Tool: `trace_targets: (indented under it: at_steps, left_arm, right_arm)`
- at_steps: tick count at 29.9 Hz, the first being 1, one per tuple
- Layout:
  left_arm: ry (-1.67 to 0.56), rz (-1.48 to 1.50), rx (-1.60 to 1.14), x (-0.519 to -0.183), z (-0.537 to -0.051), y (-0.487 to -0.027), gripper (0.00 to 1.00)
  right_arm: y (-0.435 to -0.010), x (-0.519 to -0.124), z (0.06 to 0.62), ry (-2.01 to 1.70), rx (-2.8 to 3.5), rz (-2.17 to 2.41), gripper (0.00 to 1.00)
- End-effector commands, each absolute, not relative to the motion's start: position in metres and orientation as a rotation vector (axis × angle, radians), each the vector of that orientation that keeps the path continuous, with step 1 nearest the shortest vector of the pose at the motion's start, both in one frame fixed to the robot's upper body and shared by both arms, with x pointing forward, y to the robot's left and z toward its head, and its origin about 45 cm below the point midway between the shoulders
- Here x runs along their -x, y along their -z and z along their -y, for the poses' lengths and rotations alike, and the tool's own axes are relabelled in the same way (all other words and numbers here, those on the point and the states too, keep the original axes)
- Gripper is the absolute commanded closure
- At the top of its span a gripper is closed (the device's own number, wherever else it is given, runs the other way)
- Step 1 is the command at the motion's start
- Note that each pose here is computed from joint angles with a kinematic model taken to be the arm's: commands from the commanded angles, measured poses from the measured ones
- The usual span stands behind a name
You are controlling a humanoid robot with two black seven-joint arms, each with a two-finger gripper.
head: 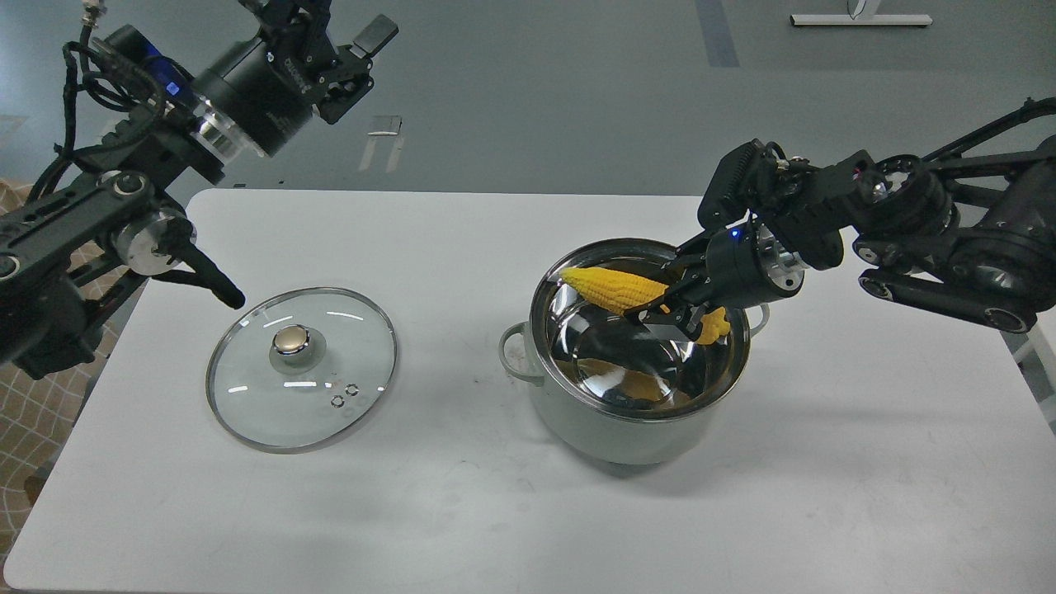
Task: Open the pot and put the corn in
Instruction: 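Release the corn cob into the pot and raise the right gripper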
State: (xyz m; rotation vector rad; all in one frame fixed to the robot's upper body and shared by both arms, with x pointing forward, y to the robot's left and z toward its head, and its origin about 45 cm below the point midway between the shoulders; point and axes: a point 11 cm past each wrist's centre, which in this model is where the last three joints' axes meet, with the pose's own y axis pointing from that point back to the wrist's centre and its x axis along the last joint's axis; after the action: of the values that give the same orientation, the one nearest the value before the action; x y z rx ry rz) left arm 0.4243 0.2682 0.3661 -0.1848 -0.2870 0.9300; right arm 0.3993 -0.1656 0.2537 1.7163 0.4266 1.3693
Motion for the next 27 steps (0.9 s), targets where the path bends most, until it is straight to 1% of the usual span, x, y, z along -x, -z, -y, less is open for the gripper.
trace_targets:
  at_steps: [1,4,6,8,9,10,12,14,16,18,20,24,27]
  left_arm:
    - [-0.931,0.287,0.184,-0.424,-0.269,-0.366,0.09]
    - [-0.931,0.288,0.185,-0.424,-0.269,-0.367,0.09]
    - [-0.931,0.290,0.181,-0.424,-0.269,-0.366,0.03]
    - [-0.929,0.295,0.185,-0.424,-0.269,-0.366,0.02]
    - [-0.930,0.299,0.194,-0.424,-0.269,-0.368,0.02]
    - [-0.932,0.298,0.196,-0.424,-0.269,-0.369,0.02]
    - [-0.937,0.288,0.205,-0.425,-0.268,-0.368,0.02]
    - [-0.944,0.278,0.215,-0.427,-0.265,-0.364,0.02]
    - [-0.949,0.270,0.219,-0.428,-0.264,-0.362,0.02]
    - [-0.961,0.252,0.219,-0.433,-0.264,-0.356,0.02]
    - [-0.979,0.214,0.230,-0.440,-0.259,-0.343,0.02]
    - [-1.021,0.170,0.257,-0.451,-0.258,-0.332,0.02]
    - [-1.027,0.105,0.257,-0.456,-0.259,-0.313,0.02]
  right_arm:
    - [-0.254,-0.399,0.167,-1.365,-1.720,-0.420,0.14]
    - [-0.258,-0.400,0.164,-1.362,-1.748,-0.394,0.09]
    - [-0.269,-0.405,0.158,-1.369,-1.782,-0.340,0.05]
    - [-0.282,-0.413,0.154,-1.387,-1.800,-0.278,0.03]
    - [-0.298,-0.425,0.151,-1.395,-1.836,-0.177,0.01]
    - [-0.307,-0.432,0.151,-1.395,-1.855,-0.119,0.01]
    - [-0.338,-0.457,0.156,-1.369,-1.940,0.121,0.00]
    - [-0.358,-0.473,0.162,-1.335,-2.011,0.302,0.00]
    - [-0.368,-0.482,0.170,-1.293,-2.070,0.432,0.00]
    - [-0.370,-0.493,0.187,-1.195,-2.162,0.626,0.00]
    - [-0.379,-0.505,0.204,-1.063,-2.313,0.915,0.00]
    - [-0.360,-0.509,0.228,-0.881,-2.426,1.164,0.00]
    - [-0.339,-0.509,0.253,-0.737,-2.475,1.344,0.00]
